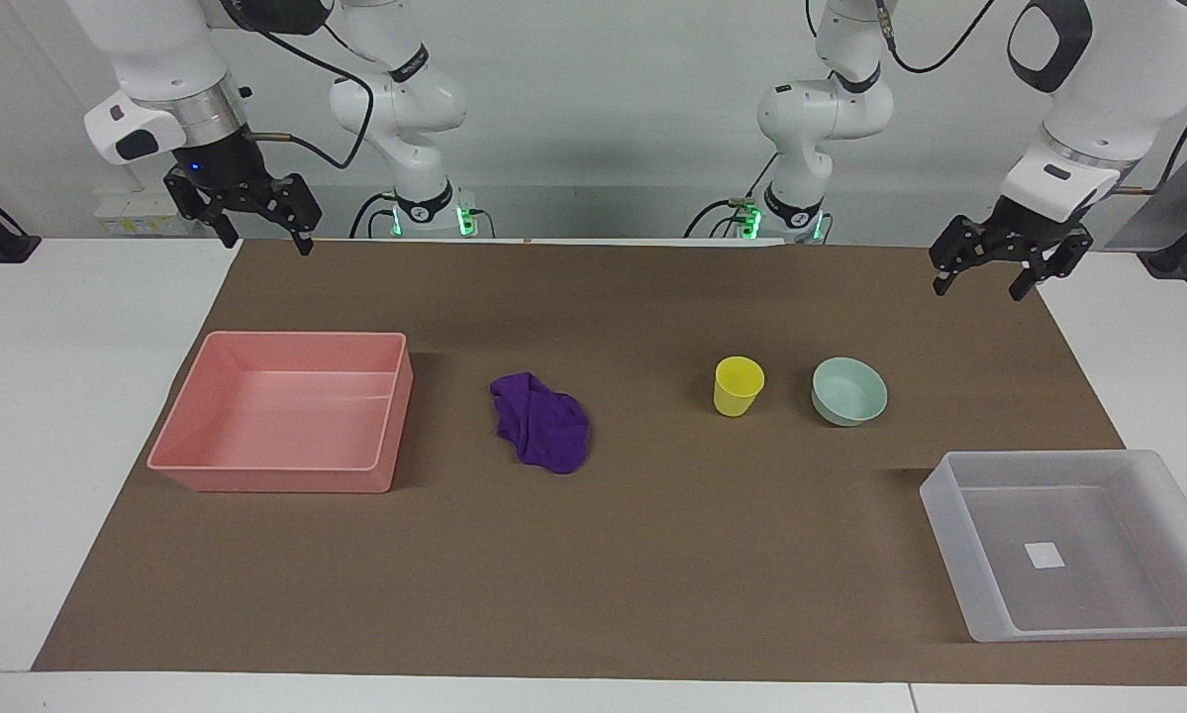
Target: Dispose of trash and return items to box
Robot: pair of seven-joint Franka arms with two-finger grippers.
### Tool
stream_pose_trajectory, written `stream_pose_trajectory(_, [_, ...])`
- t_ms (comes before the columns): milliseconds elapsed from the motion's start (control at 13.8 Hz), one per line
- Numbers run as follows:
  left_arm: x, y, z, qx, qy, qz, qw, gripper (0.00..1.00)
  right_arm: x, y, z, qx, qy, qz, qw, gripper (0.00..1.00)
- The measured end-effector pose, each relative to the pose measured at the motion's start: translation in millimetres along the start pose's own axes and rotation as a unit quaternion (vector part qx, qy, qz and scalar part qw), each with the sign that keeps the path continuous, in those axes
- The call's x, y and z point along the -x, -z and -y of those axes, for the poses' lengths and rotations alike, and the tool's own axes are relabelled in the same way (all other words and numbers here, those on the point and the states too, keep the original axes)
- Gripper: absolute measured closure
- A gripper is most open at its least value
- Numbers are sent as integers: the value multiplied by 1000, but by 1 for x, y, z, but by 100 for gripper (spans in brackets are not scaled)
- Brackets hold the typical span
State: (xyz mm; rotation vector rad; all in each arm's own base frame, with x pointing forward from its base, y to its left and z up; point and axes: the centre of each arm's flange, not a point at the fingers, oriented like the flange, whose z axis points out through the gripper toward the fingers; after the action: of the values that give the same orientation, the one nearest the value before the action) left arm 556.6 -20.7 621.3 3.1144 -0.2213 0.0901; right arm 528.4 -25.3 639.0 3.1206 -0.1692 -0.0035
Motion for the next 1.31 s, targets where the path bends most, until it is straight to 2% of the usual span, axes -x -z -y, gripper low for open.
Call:
stream_pose_trajectory(800, [0, -3, 0, 0, 0, 0, 1000, 0, 3, -6, 0, 0, 8, 2, 1000, 0])
stream_pose_trajectory(1018, [0, -19, 0, -2, 1, -13, 1000, 0, 2, -10, 0, -1, 23, 0, 1000, 0])
stream_pose_trajectory(1309, [3, -61, 1, -4, 2, -23, 1000, 0, -6, -22, 9, 0, 38, -12, 999, 0])
